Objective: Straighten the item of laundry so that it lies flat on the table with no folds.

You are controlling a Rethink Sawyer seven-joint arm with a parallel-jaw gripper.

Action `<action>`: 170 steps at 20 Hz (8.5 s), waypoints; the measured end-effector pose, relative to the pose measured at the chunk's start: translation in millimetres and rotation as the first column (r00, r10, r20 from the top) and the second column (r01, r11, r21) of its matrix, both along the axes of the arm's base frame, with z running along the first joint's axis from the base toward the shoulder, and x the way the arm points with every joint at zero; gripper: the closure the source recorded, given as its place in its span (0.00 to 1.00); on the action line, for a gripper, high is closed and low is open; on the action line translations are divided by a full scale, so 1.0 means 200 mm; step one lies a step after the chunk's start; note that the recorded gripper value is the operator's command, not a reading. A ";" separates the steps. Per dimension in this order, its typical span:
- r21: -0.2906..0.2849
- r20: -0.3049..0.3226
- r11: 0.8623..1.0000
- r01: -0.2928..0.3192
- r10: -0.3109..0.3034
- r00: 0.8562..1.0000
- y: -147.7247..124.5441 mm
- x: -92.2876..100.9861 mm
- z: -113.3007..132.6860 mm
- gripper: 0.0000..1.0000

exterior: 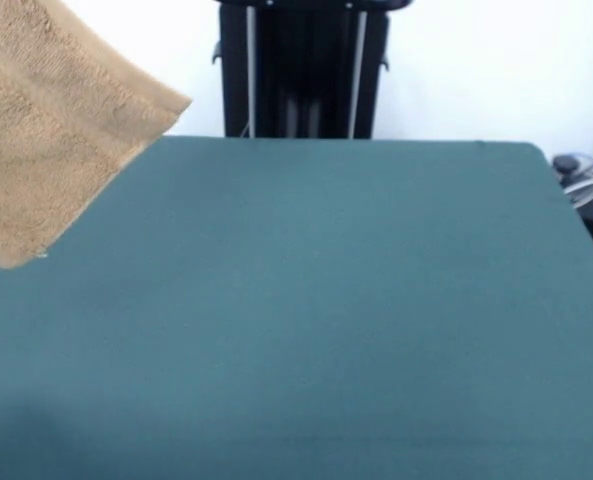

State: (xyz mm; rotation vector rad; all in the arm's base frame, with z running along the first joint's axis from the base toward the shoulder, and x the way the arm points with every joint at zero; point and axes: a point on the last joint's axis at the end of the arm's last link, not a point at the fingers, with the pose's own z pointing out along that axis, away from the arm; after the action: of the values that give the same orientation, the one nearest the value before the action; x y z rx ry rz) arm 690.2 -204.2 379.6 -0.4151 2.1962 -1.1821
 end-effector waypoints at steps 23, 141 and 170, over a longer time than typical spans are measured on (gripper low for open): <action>0.048 -0.053 0.998 -0.037 0.039 0.998 0.33 0.27 -0.33 1.00; 0.206 0.387 0.978 -0.046 -0.038 0.921 0.36 -0.92 -1.63 1.00; 0.219 0.400 0.975 -0.045 -0.047 0.915 0.32 -1.20 -1.92 1.00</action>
State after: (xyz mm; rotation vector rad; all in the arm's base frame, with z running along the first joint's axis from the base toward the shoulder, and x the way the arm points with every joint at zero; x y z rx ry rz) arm 451.2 -139.7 -4.1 -0.0638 1.9342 -0.9084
